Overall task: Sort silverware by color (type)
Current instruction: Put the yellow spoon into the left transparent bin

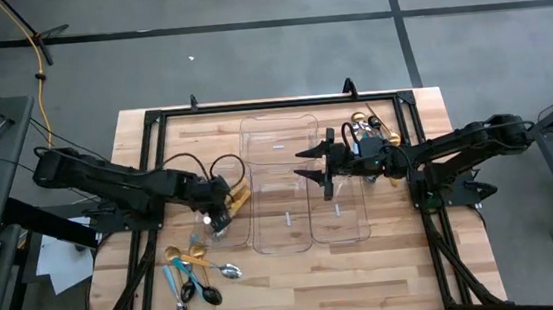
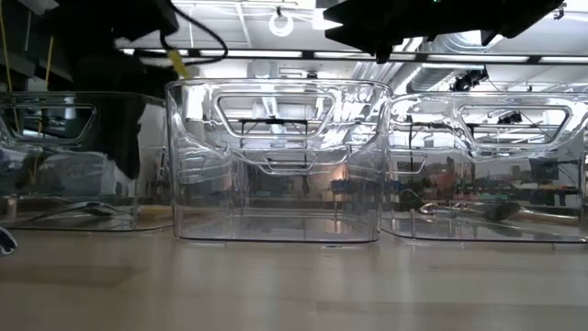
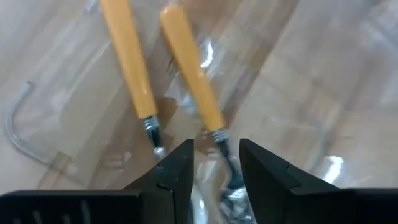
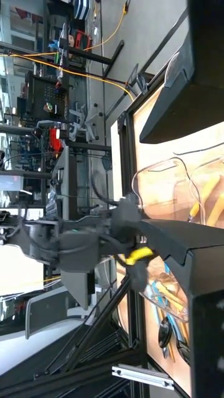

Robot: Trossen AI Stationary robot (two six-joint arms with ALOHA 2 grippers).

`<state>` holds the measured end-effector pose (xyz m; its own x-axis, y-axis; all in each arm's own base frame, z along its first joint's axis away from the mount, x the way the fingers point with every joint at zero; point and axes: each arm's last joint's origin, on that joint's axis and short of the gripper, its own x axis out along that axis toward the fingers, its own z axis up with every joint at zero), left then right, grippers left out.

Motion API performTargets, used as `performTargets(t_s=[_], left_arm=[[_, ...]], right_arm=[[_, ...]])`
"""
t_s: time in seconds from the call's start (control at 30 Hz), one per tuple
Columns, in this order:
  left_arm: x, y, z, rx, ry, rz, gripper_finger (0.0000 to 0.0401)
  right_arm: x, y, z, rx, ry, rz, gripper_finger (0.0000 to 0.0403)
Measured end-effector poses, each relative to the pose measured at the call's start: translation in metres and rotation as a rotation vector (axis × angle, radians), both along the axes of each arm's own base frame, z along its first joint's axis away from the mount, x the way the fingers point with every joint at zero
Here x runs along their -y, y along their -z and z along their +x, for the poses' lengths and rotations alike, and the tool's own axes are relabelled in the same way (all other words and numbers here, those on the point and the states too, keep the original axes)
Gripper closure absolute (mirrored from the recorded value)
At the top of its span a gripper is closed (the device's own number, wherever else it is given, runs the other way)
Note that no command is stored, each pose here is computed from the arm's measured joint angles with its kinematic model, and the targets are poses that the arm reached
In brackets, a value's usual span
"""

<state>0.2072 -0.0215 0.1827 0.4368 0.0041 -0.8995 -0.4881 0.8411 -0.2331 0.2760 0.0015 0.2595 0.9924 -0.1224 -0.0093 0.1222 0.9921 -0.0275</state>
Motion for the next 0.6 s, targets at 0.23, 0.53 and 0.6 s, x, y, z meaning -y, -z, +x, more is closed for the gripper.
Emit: performTargets(t_s=[0.23, 0.53, 0.6], left_arm=[[-0.01, -0.066, 0.001, 0.302, 0.087, 0.117, 0.0266], [-0.016, -0.122, -0.003, 0.709, 0.222, 0.592, 0.0265], [-0.016, -0.126, 0.002, 0.769, 0.266, 0.623, 0.0265]], right_arm=[[0.0, 0.0, 0.0, 0.0, 0.0, 0.0, 0.0208], [0.0, 0.002, 0.0, -0.023, 0.0, 0.0, 0.0208], [0.0, 0.002, 0.0, -0.025, 0.0, -0.001, 0.0208]])
